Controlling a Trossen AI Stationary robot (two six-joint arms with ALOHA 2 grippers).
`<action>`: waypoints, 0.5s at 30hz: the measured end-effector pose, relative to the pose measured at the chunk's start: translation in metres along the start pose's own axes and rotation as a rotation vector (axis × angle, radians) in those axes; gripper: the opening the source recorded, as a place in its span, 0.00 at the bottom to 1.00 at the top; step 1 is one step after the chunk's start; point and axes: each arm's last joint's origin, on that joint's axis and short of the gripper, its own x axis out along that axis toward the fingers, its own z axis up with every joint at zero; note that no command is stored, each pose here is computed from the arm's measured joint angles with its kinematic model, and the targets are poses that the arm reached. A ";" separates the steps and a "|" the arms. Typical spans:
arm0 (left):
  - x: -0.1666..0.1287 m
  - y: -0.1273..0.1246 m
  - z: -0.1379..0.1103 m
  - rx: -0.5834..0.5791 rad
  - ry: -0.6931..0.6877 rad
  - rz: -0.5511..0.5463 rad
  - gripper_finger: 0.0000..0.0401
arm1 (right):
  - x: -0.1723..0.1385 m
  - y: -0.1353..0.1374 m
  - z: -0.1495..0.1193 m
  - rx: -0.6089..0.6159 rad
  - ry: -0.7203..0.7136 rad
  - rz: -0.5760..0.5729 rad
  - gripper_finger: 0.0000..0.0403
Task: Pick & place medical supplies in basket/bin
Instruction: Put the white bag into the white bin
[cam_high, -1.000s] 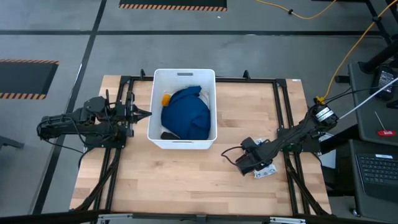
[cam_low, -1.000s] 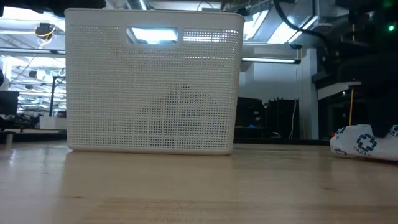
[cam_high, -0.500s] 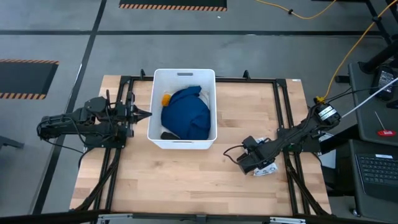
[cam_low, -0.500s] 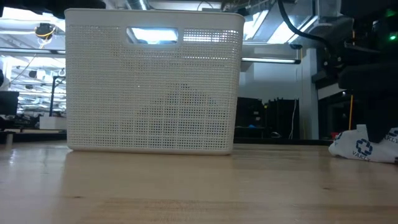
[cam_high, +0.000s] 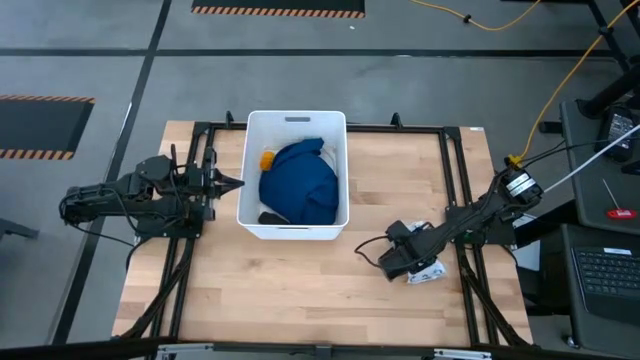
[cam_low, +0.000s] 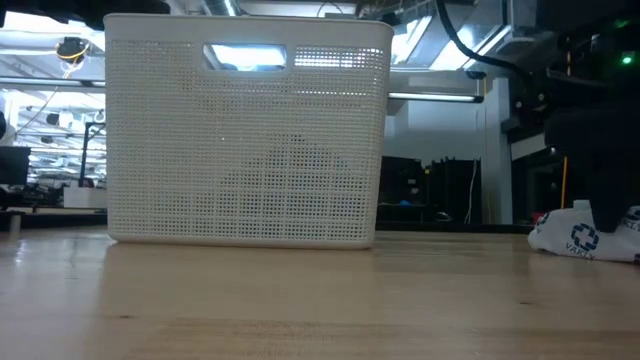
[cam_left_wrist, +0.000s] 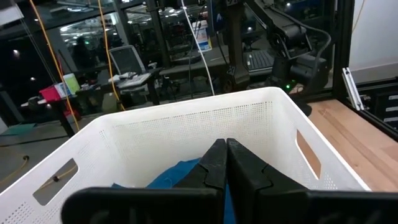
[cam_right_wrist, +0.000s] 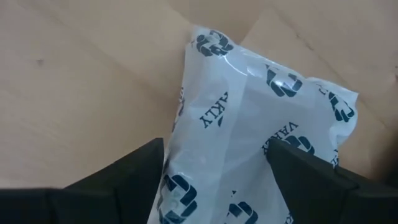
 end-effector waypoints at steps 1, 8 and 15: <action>0.000 0.000 0.000 0.000 0.000 0.000 0.01 | 0.002 0.001 0.000 -0.003 0.001 -0.012 0.72; 0.000 0.000 0.000 0.000 0.001 0.000 0.01 | 0.005 0.010 0.000 -0.014 0.007 -0.064 0.60; 0.000 0.000 0.000 0.000 0.000 0.000 0.00 | -0.002 0.017 0.002 -0.005 0.010 -0.060 0.32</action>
